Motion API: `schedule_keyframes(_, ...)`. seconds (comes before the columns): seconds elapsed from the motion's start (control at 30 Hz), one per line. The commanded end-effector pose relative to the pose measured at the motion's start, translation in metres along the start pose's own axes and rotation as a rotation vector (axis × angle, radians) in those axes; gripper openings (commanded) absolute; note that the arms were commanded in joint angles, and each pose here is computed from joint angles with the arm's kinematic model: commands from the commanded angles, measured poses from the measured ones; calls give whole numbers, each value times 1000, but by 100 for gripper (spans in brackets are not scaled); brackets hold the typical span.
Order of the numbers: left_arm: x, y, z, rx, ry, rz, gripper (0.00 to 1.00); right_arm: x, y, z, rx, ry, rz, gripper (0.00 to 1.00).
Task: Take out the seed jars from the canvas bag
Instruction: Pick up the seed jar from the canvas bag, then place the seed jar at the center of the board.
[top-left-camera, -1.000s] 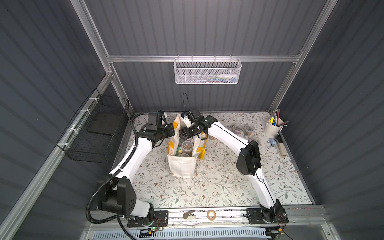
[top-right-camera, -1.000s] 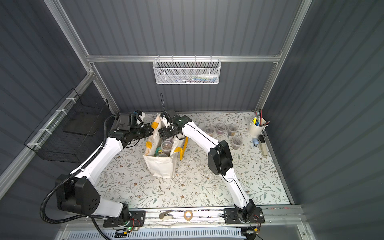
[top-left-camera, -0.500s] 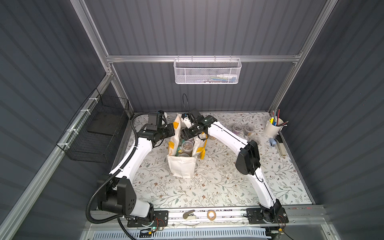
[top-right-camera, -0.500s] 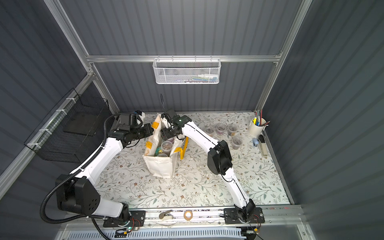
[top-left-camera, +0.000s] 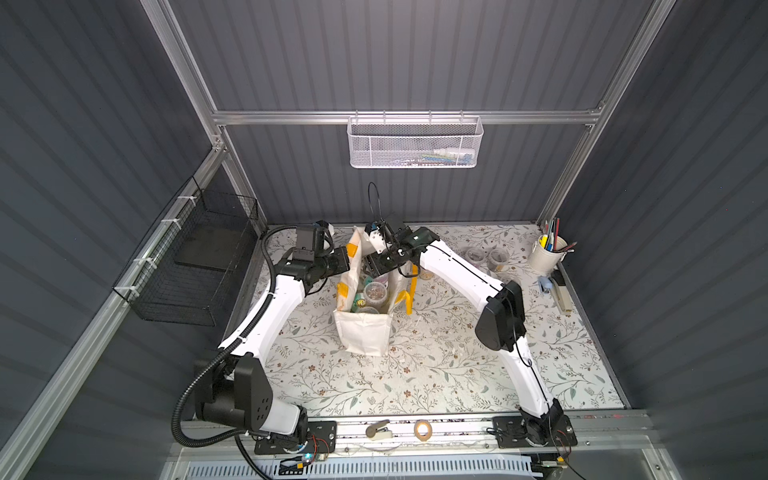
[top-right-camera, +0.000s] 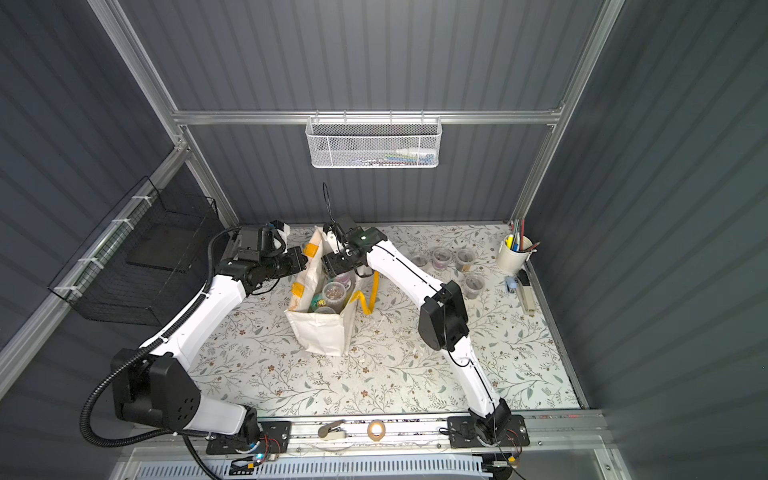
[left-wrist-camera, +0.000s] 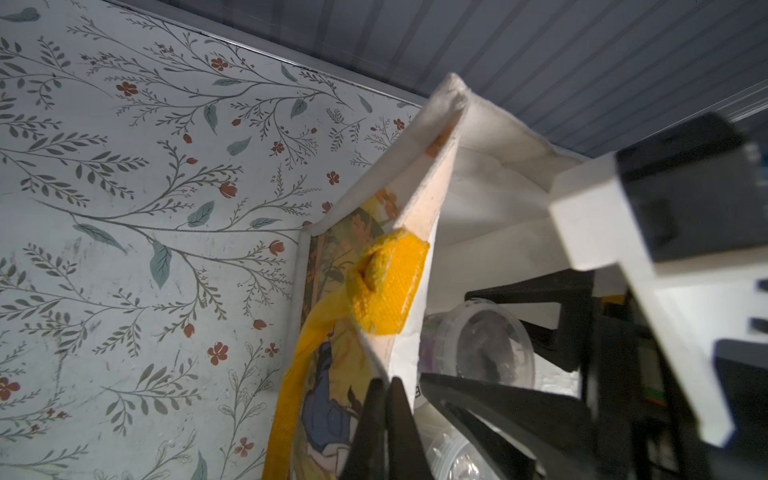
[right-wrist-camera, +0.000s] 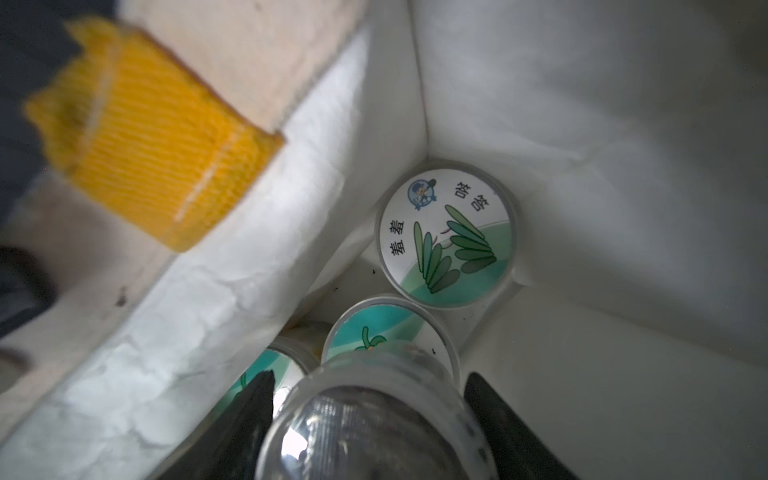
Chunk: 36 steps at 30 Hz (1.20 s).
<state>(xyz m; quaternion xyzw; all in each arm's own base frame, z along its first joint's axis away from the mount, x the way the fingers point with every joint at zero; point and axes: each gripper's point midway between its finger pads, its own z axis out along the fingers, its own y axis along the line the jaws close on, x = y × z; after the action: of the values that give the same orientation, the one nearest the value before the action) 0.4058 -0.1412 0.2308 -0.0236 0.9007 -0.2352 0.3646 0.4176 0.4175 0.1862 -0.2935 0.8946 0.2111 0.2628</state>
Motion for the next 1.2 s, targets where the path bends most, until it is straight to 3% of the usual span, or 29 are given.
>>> schedule_keyframes(0.0,-3,-3,1,16,-2,2,0,-22,-1,-44,-18,-75,14,70)
schedule_keyframes(0.33,-4,-2,2,11,-3,3,0,-56,-5,-127,-114,-240,48,70)
schedule_keyframes(0.57,-4,-1,3,7,-5,8,0,-46,-46,-174,-103,-325,128,70)
schedule_keyframes(0.87,-7,-3,6,10,-1,11,0,25,-151,-181,56,-312,342,71)
schedule_keyframes(1.17,-7,-3,8,10,4,9,0,125,-244,-142,255,-190,549,71)
